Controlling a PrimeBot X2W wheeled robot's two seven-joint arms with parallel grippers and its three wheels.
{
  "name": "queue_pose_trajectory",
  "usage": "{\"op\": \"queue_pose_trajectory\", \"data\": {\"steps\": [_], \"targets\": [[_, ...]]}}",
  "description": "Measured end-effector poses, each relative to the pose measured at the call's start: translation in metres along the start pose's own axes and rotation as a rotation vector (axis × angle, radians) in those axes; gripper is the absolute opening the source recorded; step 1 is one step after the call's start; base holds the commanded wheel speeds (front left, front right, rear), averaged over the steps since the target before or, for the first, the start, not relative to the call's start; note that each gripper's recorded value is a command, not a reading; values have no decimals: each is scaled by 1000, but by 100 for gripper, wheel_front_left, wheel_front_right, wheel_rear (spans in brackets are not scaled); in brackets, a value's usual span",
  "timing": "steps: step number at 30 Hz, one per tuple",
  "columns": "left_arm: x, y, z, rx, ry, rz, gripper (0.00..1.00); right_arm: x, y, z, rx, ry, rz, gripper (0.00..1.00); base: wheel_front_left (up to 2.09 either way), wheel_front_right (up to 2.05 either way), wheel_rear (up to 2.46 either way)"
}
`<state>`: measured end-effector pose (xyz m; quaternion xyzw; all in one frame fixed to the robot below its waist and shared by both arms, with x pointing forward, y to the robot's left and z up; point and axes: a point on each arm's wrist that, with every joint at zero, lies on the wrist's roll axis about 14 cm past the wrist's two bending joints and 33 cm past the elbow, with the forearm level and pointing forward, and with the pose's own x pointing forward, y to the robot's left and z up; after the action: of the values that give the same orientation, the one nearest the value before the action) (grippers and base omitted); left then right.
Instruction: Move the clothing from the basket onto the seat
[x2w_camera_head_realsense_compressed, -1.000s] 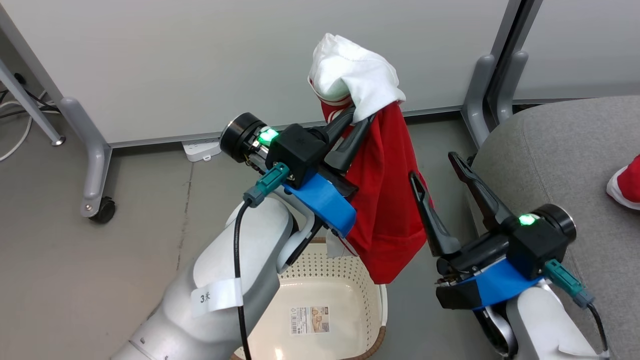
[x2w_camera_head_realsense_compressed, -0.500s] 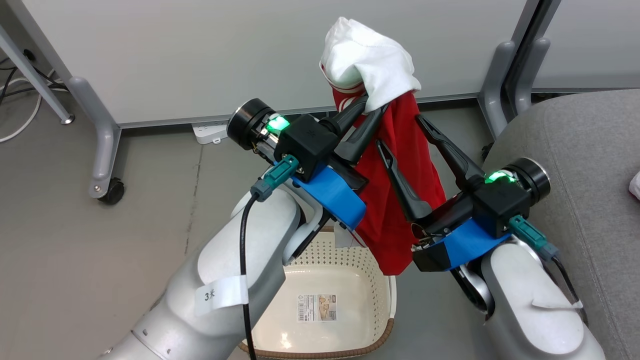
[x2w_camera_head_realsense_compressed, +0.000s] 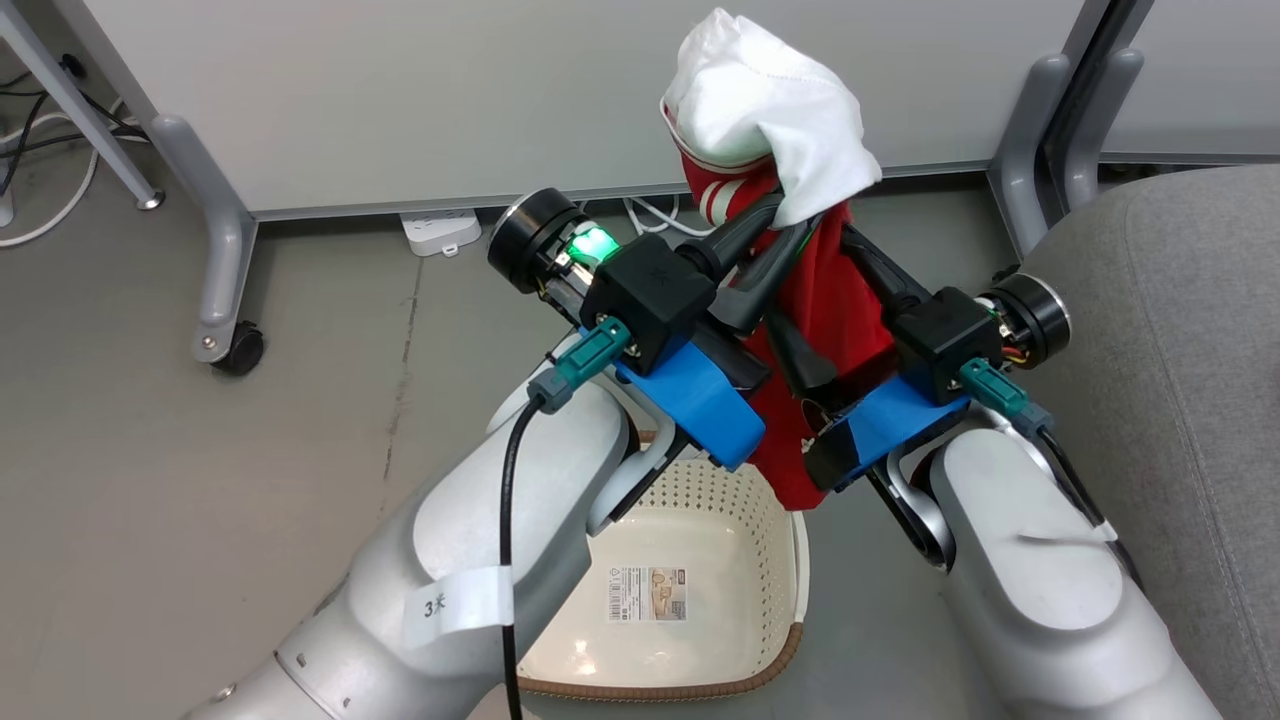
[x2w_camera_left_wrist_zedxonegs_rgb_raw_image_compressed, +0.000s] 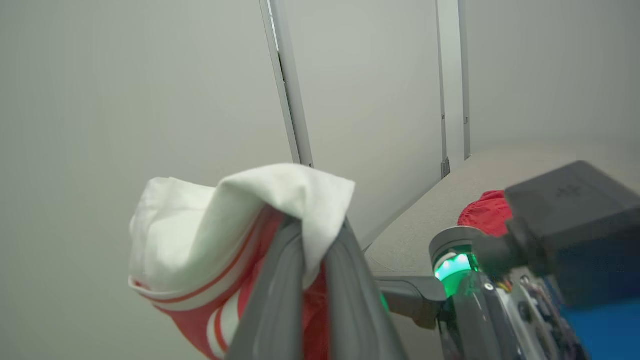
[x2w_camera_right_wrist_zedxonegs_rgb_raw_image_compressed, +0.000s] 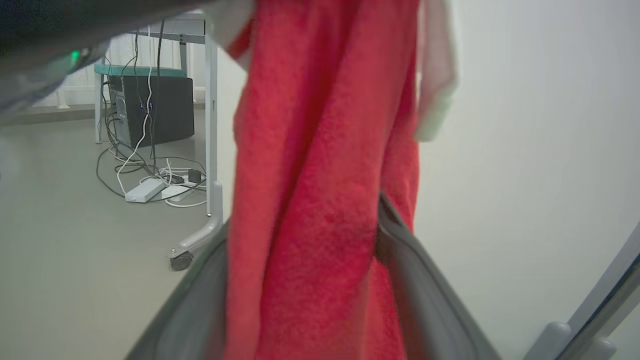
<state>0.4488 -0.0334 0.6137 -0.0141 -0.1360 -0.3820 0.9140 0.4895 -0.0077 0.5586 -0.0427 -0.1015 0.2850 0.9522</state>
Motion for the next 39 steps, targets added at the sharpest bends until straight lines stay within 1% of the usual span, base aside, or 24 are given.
{"op": "queue_pose_trajectory", "data": {"steps": [2, 3, 24, 25, 26, 39], "targets": [[0, 0, 0, -3, -1, 0, 0, 2, 2, -6, 10, 19, 5, 14, 0, 0, 0], [0, 0, 1, -3, -1, 0, 0, 2, 4, -8, 15, 27, 9, 0, 0, 0, 0], [0, -3, 2, 1, 2, -1, 0, 3, 5, -4, 29, 24, 8, 0, 0, 0, 0], [0, -4, 1, 1, 4, -1, 40, 3, 5, -4, 29, 23, 9, 0, 0, 0, 0], [0, -3, 1, 2, 5, 2, 100, 3, 6, -4, 29, 23, 9, 0, 0, 0, 0], [1, -6, -4, -1, 15, -2, 100, 2, 3, -6, 47, 27, -1, 0, 0, 0, 0]]}}
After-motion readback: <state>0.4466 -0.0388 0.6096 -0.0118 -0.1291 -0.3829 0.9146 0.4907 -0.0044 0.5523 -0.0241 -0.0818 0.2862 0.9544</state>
